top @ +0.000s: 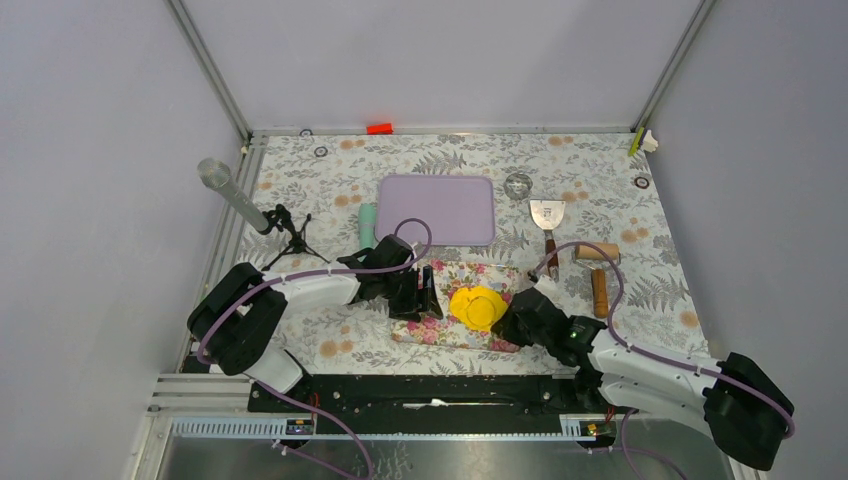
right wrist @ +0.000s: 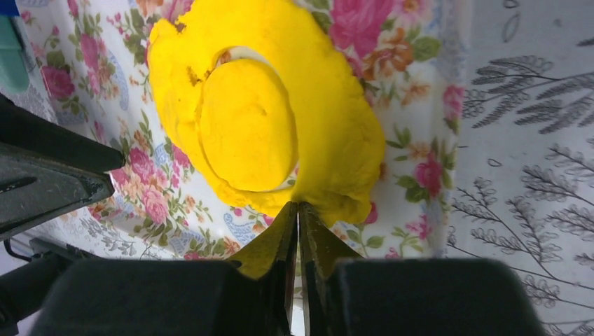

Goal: Roll out the dumpling wrappers from the dough
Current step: Remove the dumpling wrapper from the work surface.

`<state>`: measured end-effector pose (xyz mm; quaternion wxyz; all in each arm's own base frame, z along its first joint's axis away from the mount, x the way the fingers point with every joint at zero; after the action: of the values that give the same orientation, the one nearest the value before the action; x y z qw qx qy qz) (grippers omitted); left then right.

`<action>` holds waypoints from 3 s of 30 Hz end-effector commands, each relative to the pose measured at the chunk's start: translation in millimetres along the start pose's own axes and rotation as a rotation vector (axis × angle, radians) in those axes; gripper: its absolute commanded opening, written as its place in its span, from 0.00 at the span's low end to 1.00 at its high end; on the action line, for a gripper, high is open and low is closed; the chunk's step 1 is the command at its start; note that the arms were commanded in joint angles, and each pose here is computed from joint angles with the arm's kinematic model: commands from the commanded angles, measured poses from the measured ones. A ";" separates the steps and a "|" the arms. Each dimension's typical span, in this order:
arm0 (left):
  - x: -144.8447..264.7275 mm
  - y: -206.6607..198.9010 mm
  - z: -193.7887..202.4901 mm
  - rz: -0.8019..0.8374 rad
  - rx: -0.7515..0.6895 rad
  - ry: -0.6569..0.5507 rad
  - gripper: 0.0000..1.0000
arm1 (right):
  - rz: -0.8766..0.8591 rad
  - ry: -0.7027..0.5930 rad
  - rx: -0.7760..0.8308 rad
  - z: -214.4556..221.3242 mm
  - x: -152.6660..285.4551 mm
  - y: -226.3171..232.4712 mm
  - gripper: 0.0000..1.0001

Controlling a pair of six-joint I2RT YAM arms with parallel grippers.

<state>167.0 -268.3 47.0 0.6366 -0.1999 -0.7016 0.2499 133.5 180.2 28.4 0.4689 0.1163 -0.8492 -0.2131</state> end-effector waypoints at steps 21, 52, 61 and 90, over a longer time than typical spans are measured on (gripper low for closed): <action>-10.9 75.0 29.7 -0.274 0.002 0.111 0.66 | 0.282 -0.207 -0.062 -32.7 0.9 -44.7 0.09; -13.6 85.0 42.1 -0.294 0.017 0.134 0.65 | -0.019 -0.054 -0.072 -37.8 3.4 11.3 0.13; -13.7 84.4 42.1 -0.293 0.017 0.136 0.65 | 0.017 -0.040 -0.069 -32.4 -5.7 2.8 0.13; -13.6 83.6 50.6 -0.310 -0.031 0.157 0.66 | 0.277 -0.117 -0.058 -47.6 -8.8 -38.6 0.13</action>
<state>154.1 -279.9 45.3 0.6524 -0.2399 -0.6734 0.2515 165.1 163.6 30.0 0.4679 0.0401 -0.8561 -0.2157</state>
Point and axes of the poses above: each gripper's point midway between its finger pads, its own x axis back along the fingers, its own y axis along the line the jaws close on, z = x × y, the point moved 2 cm from there along x, back along the fingers, and after that the axes turned 8 degrees about x, right-handed, at the moved point
